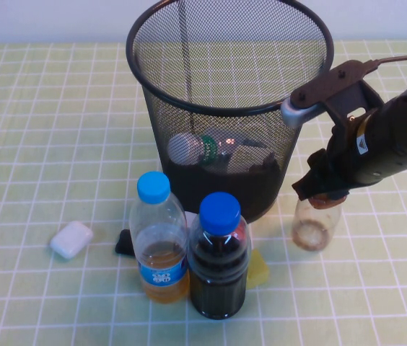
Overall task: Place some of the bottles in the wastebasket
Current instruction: Pick up a bottle from the table with right arm, then place the bottle in the trash can
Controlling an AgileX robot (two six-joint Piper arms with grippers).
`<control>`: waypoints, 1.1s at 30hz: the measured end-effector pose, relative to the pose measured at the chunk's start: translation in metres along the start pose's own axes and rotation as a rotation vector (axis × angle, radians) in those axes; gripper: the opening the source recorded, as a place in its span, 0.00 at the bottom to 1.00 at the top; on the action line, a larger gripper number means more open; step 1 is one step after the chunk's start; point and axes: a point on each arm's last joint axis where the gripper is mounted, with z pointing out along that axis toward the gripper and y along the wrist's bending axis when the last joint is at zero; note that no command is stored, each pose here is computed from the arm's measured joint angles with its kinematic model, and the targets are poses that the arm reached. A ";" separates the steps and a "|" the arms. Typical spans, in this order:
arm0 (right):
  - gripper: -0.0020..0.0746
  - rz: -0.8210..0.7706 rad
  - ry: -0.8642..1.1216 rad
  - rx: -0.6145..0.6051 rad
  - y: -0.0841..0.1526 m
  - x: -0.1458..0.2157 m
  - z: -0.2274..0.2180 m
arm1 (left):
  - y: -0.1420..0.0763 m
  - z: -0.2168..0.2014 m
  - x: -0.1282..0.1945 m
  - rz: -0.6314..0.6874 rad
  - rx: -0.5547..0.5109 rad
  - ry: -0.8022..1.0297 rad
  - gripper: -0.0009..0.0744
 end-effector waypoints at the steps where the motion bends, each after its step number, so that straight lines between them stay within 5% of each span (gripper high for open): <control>1: 0.28 -0.001 0.001 0.003 -0.001 0.000 -0.001 | 0.000 0.000 0.000 0.000 0.000 0.000 0.01; 11: 0.28 0.021 -0.099 0.135 -0.027 0.006 -0.065 | 0.000 0.000 0.000 0.000 0.000 0.000 0.01; 18: 0.28 0.088 -0.544 0.202 -0.059 -0.015 -0.179 | 0.000 0.000 0.000 0.000 0.000 0.000 0.01; 24: 0.28 0.119 -0.934 0.120 -0.068 -0.038 -0.262 | 0.000 0.000 0.000 0.000 0.000 0.000 0.01; 28: 0.28 0.054 -0.955 -0.007 -0.054 -0.057 -0.257 | 0.000 0.000 0.000 0.000 0.000 0.000 0.01; 33: 0.28 0.022 -0.784 -0.084 -0.036 -0.080 -0.199 | 0.000 0.000 0.000 0.000 0.000 0.000 0.01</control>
